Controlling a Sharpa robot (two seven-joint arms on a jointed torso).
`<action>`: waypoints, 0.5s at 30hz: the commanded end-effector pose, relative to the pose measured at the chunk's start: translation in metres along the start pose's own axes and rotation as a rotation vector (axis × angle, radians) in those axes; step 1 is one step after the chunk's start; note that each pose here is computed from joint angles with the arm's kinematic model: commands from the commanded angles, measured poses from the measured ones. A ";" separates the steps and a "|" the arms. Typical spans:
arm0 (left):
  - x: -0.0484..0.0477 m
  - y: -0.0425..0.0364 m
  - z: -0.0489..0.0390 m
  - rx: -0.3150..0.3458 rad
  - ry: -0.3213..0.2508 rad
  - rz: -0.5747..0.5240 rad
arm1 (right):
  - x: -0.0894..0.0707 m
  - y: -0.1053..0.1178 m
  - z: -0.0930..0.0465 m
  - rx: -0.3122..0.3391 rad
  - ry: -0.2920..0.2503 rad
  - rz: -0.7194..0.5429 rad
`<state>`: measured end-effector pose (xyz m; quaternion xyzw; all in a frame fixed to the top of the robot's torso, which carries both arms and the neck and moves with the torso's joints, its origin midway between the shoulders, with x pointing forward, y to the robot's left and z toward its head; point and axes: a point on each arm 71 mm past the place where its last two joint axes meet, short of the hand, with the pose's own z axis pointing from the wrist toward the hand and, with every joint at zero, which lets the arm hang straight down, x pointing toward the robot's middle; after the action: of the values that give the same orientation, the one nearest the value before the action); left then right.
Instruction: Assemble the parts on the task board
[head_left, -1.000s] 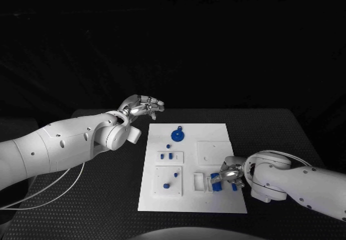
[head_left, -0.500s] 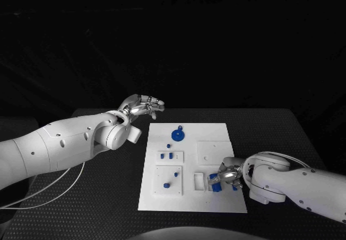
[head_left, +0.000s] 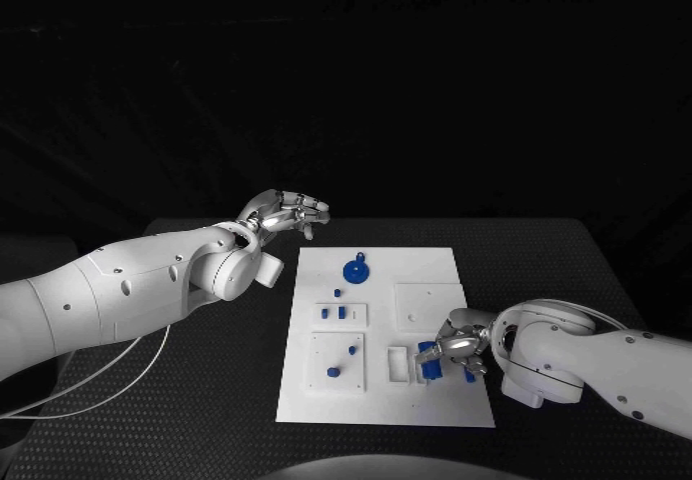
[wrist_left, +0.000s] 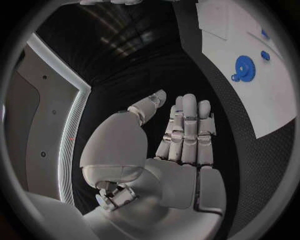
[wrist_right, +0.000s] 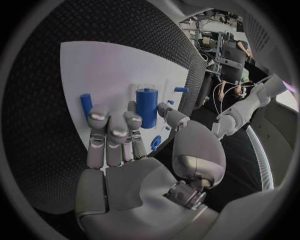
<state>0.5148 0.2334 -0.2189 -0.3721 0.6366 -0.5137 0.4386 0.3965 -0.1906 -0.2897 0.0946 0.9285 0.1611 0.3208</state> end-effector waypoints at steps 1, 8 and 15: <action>0.0019 -0.0015 0.0003 0.007 0.010 -0.008 | 0.003 0.005 -0.001 -0.010 0.023 0.047; 0.0018 -0.0014 0.0003 0.006 0.010 -0.008 | 0.005 0.013 0.002 -0.016 0.036 0.051; 0.0034 -0.0018 0.0006 0.007 0.015 -0.010 | 0.006 0.023 0.013 -0.018 0.045 0.040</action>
<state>0.5147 0.2328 -0.2189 -0.3720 0.6369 -0.5140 0.4379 0.4017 -0.1662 -0.2927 0.1046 0.9298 0.1780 0.3047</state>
